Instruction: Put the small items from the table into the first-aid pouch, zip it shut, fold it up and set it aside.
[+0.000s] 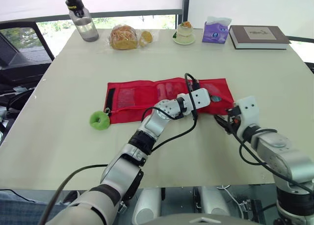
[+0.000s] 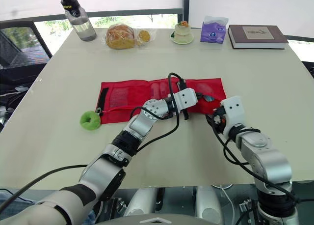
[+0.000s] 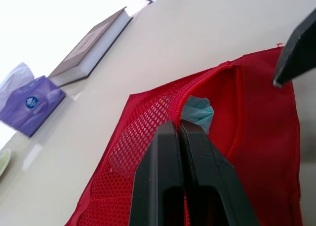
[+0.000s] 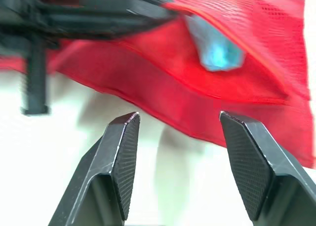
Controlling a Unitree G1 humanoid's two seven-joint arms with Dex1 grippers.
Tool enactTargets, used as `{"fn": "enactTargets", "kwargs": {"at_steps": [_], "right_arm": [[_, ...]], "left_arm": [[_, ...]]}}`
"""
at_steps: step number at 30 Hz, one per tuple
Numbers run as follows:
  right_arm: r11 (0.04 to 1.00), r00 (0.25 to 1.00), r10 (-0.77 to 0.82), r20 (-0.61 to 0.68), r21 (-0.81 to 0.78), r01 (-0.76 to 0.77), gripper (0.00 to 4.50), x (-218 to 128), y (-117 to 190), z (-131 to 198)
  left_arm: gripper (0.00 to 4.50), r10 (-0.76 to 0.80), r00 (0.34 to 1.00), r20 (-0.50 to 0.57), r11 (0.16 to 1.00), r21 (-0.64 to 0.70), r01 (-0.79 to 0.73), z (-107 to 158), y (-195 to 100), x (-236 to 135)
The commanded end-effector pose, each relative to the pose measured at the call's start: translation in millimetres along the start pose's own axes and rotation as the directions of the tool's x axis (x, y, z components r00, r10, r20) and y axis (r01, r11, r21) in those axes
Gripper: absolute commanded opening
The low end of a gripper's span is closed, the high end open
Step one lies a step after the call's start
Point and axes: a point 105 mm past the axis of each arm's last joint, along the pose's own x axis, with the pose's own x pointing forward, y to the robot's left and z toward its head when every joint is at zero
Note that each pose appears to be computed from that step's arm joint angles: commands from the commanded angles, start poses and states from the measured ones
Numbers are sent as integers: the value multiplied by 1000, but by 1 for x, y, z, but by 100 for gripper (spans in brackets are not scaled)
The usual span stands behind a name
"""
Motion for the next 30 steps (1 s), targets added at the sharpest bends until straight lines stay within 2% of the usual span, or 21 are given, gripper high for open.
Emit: {"fn": "enactTargets", "kwargs": {"at_steps": [1,3,4,6,7,9,14,19,22,26,30], "right_arm": [[999,997,-38,71,-32,40,280,-11,-18,16],[997,993,-79,89,-10,80,280,-10,-32,20],[997,992,-79,96,8,78,280,-9,-35,21],[994,993,-74,95,82,66,280,-3,-39,16],[993,994,-66,85,104,57,280,0,-40,13],[990,996,-53,72,132,43,280,6,-41,7],[975,994,-70,80,218,51,280,19,-48,5],[958,997,1,80,286,-24,280,26,-37,1],[953,997,20,78,300,-42,196,28,-34,0],[942,994,38,99,329,-69,4,27,-33,2],[943,995,-16,103,331,-19,4,18,-41,1]], "left_arm": [[121,-2,995,97,999,-38,6,20,9,-6],[193,-45,992,120,996,-70,53,19,10,-20],[268,-78,990,120,992,-86,88,17,9,-27],[324,-152,984,94,984,-79,160,8,7,-46],[378,-172,980,97,977,-109,182,6,7,-54],[436,-161,977,139,958,-215,188,10,15,-68],[436,-104,978,182,907,-387,169,19,43,-102],[436,-146,966,211,856,-462,230,35,54,-140],[450,-155,966,207,844,-480,238,40,60,-163],[450,-208,956,205,846,-452,281,49,57,-179],[450,-264,945,192,845,-426,323,60,51,-188]]}}
